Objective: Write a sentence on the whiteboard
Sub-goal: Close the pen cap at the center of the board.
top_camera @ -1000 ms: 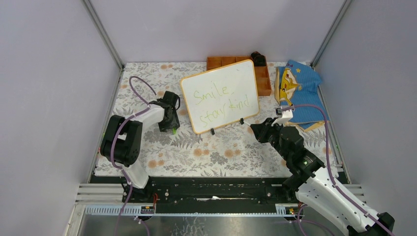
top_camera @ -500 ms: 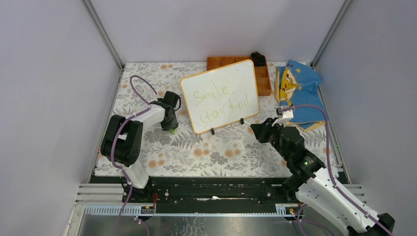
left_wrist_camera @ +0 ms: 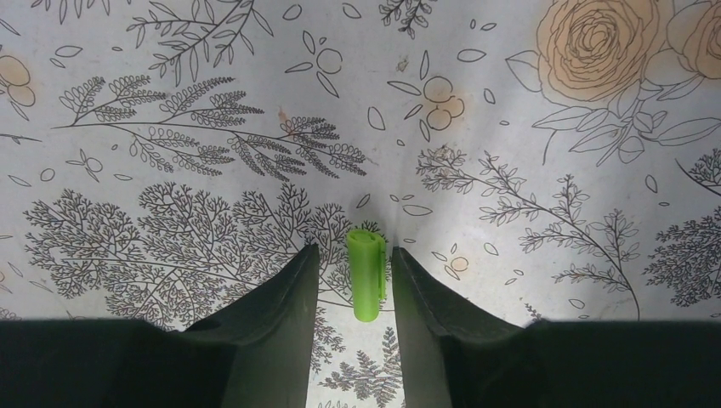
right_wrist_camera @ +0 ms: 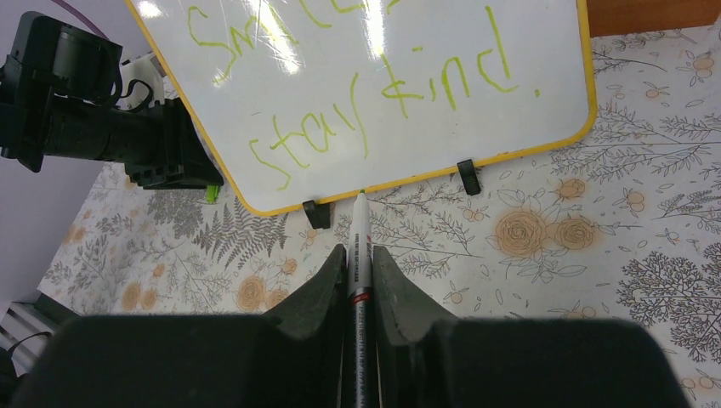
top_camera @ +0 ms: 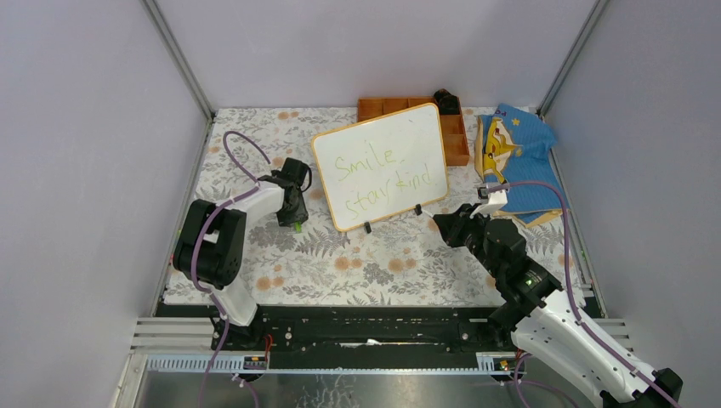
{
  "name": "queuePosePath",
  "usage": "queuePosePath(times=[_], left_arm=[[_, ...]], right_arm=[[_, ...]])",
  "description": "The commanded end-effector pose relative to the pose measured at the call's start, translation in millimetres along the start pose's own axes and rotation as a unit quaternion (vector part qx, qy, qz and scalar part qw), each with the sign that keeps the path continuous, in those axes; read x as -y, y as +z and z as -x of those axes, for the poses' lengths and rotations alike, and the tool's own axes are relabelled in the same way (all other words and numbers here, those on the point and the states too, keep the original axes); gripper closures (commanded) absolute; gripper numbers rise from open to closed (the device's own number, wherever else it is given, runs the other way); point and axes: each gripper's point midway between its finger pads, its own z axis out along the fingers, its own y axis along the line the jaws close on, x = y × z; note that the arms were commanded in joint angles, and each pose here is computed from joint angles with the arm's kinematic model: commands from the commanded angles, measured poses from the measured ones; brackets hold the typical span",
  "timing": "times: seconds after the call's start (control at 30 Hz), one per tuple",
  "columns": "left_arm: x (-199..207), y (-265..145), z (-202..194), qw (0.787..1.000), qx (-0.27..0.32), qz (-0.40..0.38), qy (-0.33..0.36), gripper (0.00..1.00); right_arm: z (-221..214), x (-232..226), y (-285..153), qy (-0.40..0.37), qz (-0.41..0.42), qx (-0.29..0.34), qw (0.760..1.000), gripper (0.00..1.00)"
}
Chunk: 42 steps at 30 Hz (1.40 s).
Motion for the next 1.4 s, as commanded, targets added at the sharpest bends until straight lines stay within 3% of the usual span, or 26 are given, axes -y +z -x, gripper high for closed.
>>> queuePosePath(times=[0.0, 0.9, 1.2, 1.37], left_arm=[[-1.2, 5.8, -16.3, 1.0, -0.017, -0.001, 0.002, 0.56], [3.1, 10.8, -32.1, 0.999, -0.043, -0.015, 0.01, 0.69], [4.4, 9.3, -32.1, 0.999, -0.042, -0.02, 0.009, 0.84], [5.6, 6.4, -28.7, 0.999, -0.035, -0.023, 0.005, 1.0]], right_arm=[[15.9, -5.9, -0.7, -0.004, 0.005, 0.025, 1.0, 1.0], [16.7, -5.6, -2.2, -0.004, 0.004, 0.025, 1.0, 1.0], [17.8, -6.5, -2.7, -0.004, 0.004, 0.024, 1.0, 1.0], [18.1, -6.5, -2.5, -0.002, 0.003, 0.022, 1.0, 1.0]])
